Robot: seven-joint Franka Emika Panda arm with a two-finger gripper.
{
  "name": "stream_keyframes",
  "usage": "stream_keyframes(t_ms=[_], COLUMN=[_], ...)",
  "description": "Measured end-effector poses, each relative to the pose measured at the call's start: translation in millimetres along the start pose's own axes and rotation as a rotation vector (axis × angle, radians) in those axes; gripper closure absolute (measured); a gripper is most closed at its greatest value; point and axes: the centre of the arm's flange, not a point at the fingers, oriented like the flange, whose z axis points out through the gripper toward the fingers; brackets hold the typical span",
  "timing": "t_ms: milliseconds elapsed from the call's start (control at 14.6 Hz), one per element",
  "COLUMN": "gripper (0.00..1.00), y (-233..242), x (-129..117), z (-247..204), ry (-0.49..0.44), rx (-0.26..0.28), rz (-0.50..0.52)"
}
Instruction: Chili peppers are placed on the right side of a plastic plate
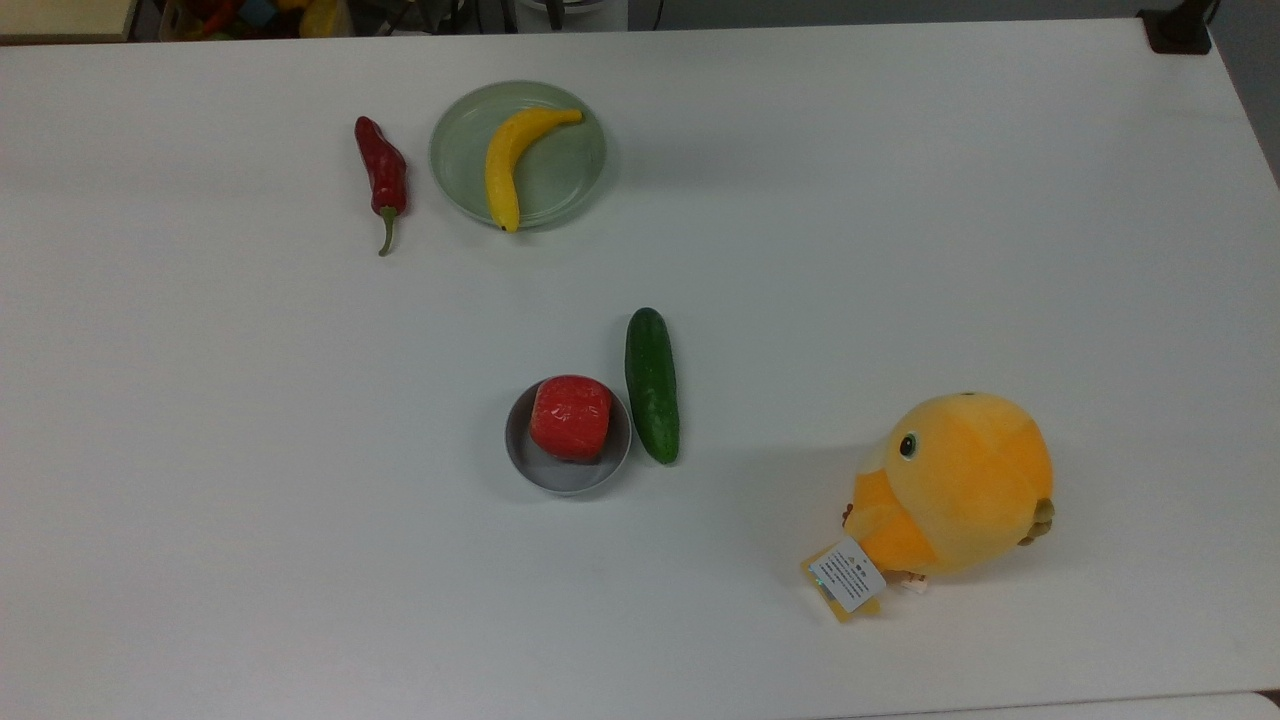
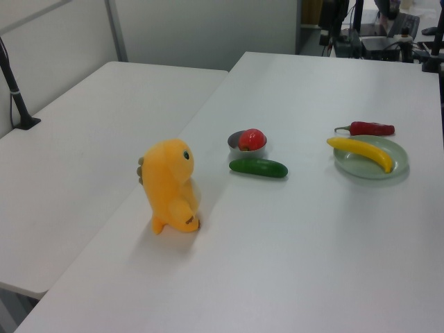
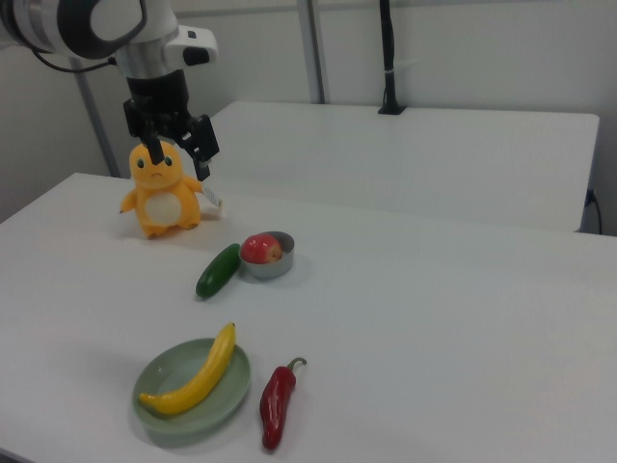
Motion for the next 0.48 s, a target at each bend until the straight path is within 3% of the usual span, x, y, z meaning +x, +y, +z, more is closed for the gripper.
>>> stream_keyframes(t_ms=[480], gripper=[0.00], y=[6.2], x=[-3.8], z=[4.6], ry=[-0.013], rx=[0.001], rz=[0.010])
